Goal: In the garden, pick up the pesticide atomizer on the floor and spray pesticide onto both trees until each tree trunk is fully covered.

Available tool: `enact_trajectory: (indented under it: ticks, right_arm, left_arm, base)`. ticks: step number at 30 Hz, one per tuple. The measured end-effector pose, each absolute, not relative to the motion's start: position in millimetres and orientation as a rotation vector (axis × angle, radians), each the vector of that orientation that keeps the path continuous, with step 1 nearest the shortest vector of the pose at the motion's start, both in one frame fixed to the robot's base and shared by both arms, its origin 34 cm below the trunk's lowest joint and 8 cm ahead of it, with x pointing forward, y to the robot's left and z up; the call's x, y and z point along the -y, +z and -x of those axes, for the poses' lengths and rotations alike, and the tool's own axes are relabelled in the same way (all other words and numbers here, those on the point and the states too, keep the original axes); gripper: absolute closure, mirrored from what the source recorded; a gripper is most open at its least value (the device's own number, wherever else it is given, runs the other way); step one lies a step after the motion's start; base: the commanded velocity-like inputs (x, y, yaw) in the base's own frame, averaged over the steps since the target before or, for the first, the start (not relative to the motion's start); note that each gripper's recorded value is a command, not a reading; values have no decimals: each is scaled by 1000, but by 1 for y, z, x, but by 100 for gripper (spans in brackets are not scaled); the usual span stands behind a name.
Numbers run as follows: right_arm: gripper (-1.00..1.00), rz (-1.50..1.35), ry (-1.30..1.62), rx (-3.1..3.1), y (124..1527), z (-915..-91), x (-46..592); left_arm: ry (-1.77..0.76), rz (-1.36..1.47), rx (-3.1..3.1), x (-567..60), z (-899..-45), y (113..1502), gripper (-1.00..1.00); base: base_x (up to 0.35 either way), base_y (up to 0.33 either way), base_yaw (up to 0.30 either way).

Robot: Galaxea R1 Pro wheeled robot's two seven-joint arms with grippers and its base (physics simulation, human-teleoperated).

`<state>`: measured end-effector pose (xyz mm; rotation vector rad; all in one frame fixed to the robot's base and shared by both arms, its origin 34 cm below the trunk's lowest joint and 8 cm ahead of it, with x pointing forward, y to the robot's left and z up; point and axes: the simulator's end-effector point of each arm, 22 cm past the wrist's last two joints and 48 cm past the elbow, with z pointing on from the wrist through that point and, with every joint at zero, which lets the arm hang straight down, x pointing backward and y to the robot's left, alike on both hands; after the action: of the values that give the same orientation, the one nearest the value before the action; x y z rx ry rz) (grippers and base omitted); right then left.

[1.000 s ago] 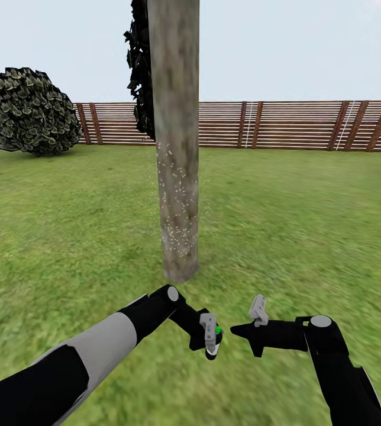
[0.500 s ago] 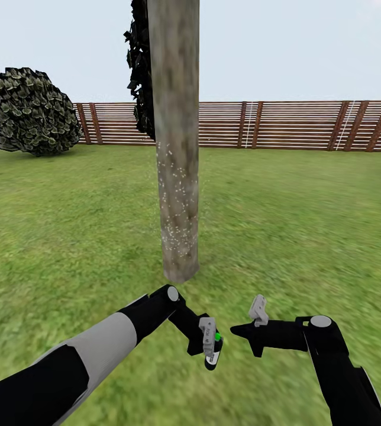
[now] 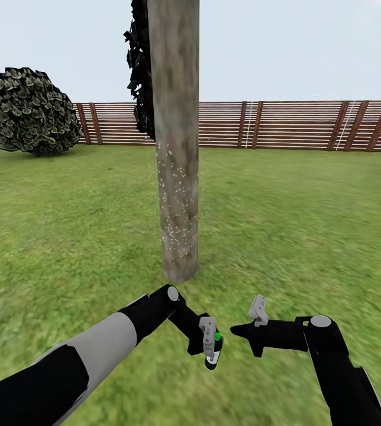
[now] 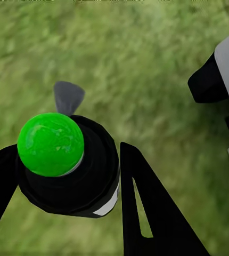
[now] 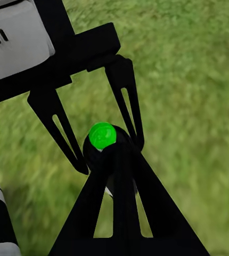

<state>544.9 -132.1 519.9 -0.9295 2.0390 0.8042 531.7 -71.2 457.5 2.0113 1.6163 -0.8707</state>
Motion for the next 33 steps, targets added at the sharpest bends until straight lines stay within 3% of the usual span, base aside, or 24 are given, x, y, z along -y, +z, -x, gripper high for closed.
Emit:
enact_trajectory:
  ticks: [33]
  right_arm:
    - [100, 929, 804, -2039, 520, -545, 132]
  left_arm:
    - [-927, -1952, -1537, 91, -531, 479, 100]
  base:
    - [0, 0, 0]
